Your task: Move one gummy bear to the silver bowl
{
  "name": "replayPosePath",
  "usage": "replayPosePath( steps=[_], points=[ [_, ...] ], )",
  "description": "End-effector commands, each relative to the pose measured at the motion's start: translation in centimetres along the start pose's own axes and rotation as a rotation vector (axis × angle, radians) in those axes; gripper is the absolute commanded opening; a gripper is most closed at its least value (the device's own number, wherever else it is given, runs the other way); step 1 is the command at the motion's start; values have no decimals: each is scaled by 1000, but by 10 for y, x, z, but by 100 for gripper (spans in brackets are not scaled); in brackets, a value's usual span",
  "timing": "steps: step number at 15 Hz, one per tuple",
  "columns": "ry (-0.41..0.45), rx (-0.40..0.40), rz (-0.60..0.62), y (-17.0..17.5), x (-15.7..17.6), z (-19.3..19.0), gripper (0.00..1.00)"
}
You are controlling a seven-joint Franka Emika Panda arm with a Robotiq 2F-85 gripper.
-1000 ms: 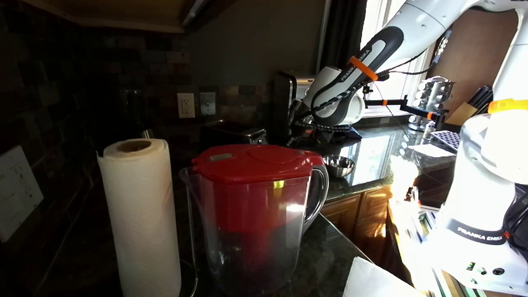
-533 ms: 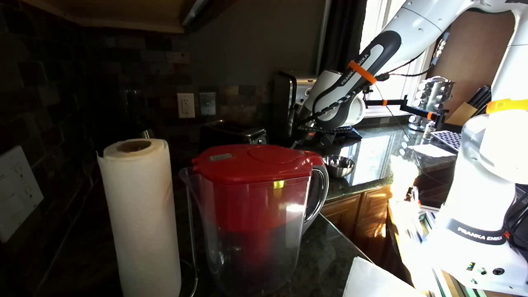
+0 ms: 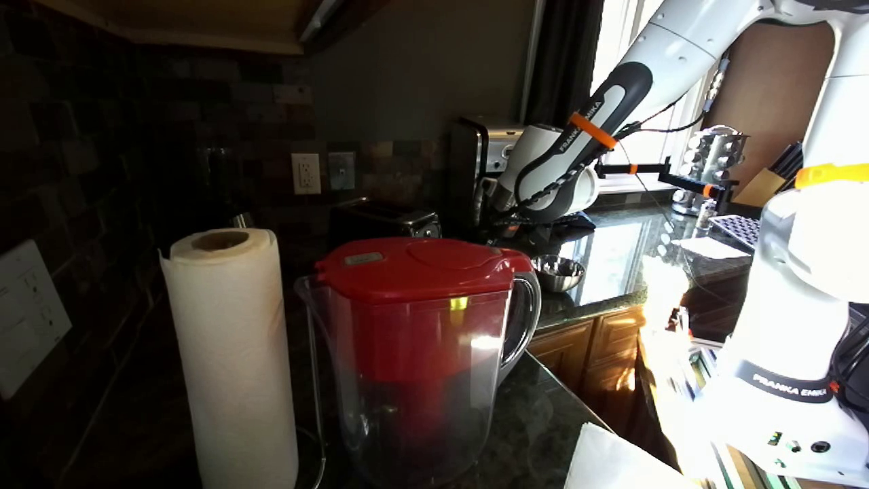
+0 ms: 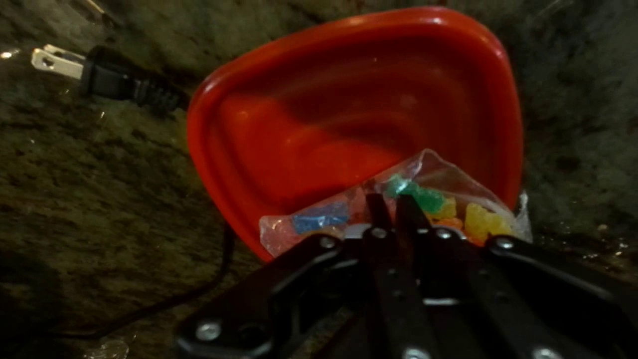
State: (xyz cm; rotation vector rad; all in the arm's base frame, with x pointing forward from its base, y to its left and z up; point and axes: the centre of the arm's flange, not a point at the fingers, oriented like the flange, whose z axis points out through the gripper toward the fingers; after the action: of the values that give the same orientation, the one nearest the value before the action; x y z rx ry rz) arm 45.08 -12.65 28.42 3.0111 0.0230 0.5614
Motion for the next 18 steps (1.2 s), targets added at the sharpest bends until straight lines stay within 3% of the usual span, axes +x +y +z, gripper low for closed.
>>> replayPosePath(
  steps=[1,6,14,16,17,18],
  points=[
    [-5,4,-24,0,4,4,19],
    [0,-1,-32,0,7,6,34],
    [-4,-9,-54,-2,11,15,29],
    [-4,-11,-58,-2,13,16,20],
    [-4,-12,-60,-2,14,17,11],
    [-4,-14,-62,-2,14,17,10]
  ],
)
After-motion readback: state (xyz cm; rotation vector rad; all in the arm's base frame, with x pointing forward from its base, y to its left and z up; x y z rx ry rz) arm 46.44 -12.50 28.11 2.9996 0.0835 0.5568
